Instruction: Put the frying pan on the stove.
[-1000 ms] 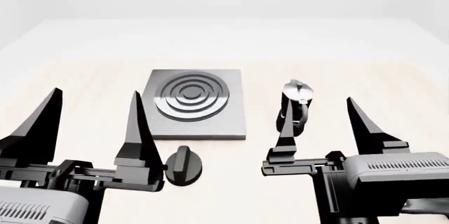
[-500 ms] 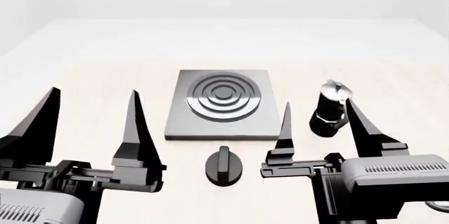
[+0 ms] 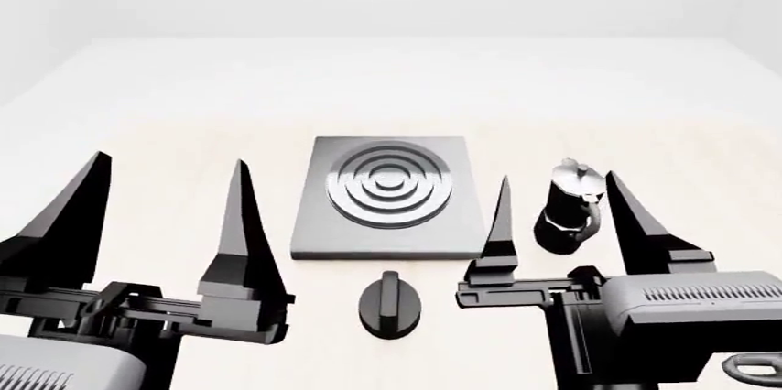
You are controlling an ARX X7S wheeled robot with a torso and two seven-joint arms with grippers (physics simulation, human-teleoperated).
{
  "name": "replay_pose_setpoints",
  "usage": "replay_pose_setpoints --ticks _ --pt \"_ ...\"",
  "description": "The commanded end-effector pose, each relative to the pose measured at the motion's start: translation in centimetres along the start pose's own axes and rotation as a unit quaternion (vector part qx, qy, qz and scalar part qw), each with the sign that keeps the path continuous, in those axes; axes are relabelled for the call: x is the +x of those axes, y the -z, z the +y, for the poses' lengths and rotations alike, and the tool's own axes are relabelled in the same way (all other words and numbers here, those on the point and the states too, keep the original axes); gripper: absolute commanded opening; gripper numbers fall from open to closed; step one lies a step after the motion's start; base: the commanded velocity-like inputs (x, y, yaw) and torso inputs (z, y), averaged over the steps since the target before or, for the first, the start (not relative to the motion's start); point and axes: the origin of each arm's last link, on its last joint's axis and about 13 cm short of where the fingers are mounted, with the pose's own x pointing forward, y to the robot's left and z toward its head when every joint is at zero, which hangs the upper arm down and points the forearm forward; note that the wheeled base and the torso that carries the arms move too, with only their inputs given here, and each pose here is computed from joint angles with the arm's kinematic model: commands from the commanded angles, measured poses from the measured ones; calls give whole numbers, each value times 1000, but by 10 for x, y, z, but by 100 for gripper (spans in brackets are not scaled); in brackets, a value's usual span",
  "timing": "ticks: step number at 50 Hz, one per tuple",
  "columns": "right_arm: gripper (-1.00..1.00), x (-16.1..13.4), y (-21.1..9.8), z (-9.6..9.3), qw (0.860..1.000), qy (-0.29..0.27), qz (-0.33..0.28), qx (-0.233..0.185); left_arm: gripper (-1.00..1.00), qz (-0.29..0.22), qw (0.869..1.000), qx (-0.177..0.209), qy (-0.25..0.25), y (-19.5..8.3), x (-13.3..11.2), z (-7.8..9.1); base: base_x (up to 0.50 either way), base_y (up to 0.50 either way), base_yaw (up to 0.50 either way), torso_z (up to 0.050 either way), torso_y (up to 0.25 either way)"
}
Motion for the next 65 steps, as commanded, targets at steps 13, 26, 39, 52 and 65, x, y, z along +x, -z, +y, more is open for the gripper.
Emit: replay_pose_setpoints --ticks 13,26,39,52,65 --pt "100 0 1 0 1000 0 -1 2 100 0 1000 -4 1 -1 -1 0 0 0 0 50 0" --pt "100 0 1 0 1000 -1 0 1 100 1 1000 9 11 -1 -2 -1 0 0 0 50 -75" --pt "100 1 1 -1 1000 7 4 -22 100 5 1000 5 5 0 -1 0 0 0 0 45 -130" --pt "100 -3 -3 -1 999 12 -29 -20 100 10 1000 3 8 0 -1 -1 0 0 0 0 0" --pt "100 -3 -3 -2 999 15 -34 0 100 9 1000 -1 11 0 -2 -1 -9 0 -346 0 0"
